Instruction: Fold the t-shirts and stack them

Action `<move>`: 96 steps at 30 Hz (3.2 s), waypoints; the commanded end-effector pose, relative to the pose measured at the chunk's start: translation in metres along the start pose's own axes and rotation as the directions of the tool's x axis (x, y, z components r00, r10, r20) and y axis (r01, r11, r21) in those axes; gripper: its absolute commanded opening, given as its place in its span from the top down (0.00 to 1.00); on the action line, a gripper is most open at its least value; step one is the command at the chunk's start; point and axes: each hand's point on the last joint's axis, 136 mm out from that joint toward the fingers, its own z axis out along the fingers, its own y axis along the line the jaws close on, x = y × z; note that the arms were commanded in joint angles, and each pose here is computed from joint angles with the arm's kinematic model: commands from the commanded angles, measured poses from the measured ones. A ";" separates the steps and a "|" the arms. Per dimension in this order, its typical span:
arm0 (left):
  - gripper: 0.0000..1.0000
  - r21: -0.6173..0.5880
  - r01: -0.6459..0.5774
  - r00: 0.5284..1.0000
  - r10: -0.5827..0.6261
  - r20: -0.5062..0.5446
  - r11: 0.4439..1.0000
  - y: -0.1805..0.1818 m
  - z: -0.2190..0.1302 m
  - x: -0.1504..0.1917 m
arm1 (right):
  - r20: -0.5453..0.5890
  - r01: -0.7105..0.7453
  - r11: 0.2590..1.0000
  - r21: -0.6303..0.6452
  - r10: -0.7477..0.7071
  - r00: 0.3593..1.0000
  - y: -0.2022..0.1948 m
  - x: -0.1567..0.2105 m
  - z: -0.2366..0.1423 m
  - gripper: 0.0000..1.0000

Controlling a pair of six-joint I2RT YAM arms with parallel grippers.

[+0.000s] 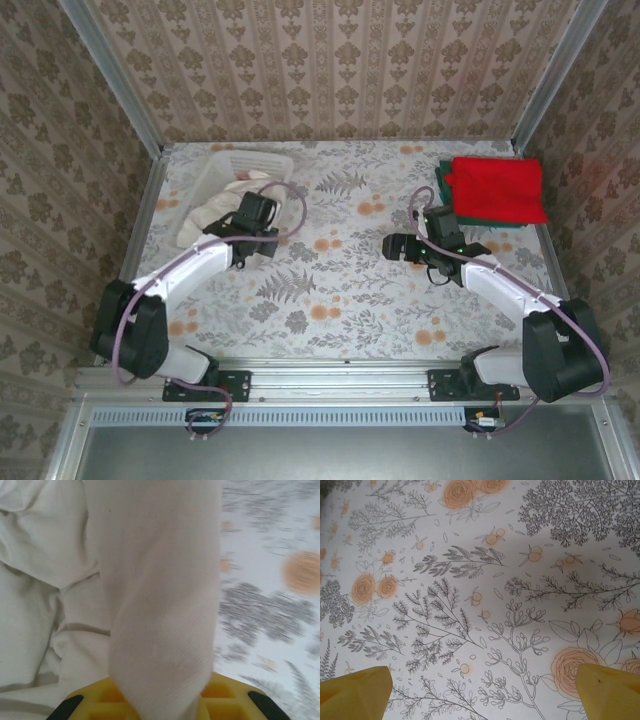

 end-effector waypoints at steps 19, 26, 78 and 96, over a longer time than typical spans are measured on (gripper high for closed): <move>1.00 -0.280 -0.030 0.998 0.012 -0.066 0.959 0.168 0.061 -0.057 | 0.044 -0.044 0.999 0.020 0.043 0.998 -0.018 -0.012 -0.015 0.03; 1.00 -0.333 0.002 0.998 -0.025 -0.066 0.943 0.196 0.069 -0.059 | 0.061 -0.050 0.998 0.033 0.048 0.997 -0.020 -0.012 -0.023 0.03; 1.00 -0.305 0.028 0.989 -0.071 -0.130 0.952 0.172 0.066 -0.117 | 0.045 -0.059 0.998 0.039 0.057 0.997 -0.031 0.017 -0.018 0.02; 1.00 -0.708 0.062 0.994 0.020 0.106 0.704 0.248 -0.110 -0.212 | 0.059 -0.071 0.997 0.029 0.070 0.996 -0.029 0.014 -0.019 0.01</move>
